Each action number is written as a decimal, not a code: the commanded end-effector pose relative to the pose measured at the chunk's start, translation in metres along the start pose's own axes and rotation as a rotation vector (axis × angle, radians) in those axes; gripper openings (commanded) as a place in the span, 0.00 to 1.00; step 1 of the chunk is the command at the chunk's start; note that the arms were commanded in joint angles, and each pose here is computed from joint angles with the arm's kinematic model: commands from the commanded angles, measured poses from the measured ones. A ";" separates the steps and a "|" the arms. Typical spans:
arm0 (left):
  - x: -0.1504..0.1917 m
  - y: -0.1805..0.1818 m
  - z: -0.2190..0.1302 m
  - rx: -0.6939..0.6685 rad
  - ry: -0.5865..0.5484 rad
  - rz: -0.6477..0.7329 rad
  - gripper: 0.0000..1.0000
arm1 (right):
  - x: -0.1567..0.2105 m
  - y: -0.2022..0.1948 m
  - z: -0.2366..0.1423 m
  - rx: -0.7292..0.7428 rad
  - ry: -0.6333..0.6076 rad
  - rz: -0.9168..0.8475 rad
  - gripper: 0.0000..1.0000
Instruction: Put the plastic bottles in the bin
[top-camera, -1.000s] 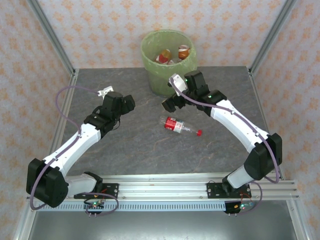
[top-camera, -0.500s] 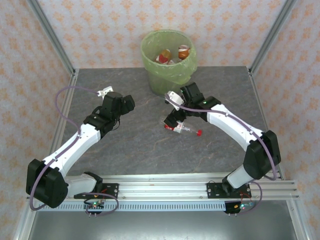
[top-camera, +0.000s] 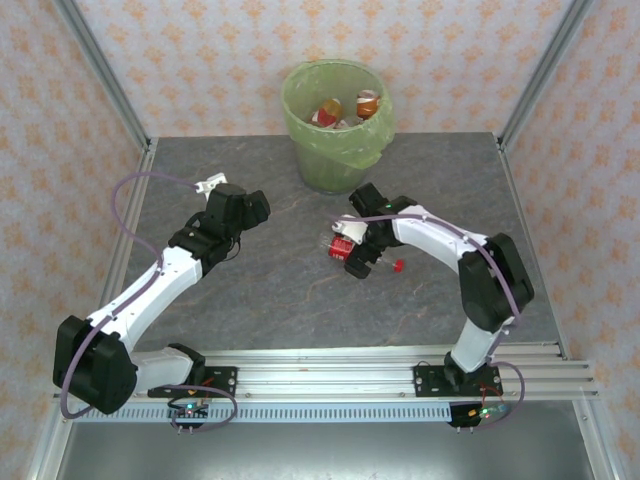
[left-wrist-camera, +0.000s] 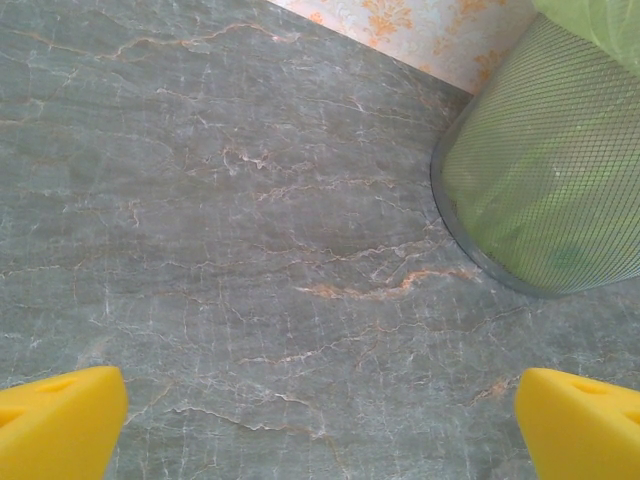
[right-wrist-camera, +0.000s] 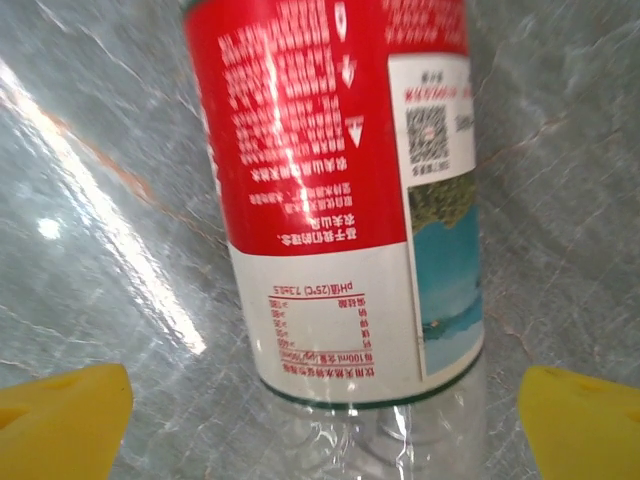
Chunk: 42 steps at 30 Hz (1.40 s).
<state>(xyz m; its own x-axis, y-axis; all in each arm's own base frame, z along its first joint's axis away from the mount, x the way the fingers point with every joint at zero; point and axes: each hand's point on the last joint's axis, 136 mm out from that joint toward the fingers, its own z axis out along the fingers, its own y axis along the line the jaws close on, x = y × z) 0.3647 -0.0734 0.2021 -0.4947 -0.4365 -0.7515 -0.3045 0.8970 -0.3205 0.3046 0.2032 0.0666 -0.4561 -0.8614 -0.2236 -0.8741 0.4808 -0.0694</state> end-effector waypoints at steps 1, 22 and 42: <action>-0.002 0.012 0.001 -0.051 -0.007 -0.008 1.00 | 0.015 -0.013 0.007 0.048 0.090 -0.036 0.99; 0.000 0.010 0.005 -0.058 0.006 -0.010 1.00 | -0.016 -0.013 0.055 0.018 0.042 -0.053 0.85; -0.001 0.003 0.011 -0.046 0.020 -0.010 1.00 | -0.027 -0.021 0.035 0.089 -0.032 -0.089 0.53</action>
<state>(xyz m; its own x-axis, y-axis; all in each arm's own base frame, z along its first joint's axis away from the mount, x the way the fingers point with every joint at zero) 0.3680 -0.0743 0.1856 -0.5333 -0.4219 -0.7332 -0.3226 0.9027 -0.2847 0.3332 0.2207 0.0264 -0.3787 -0.9022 -0.2064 -0.9041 0.4083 -0.1262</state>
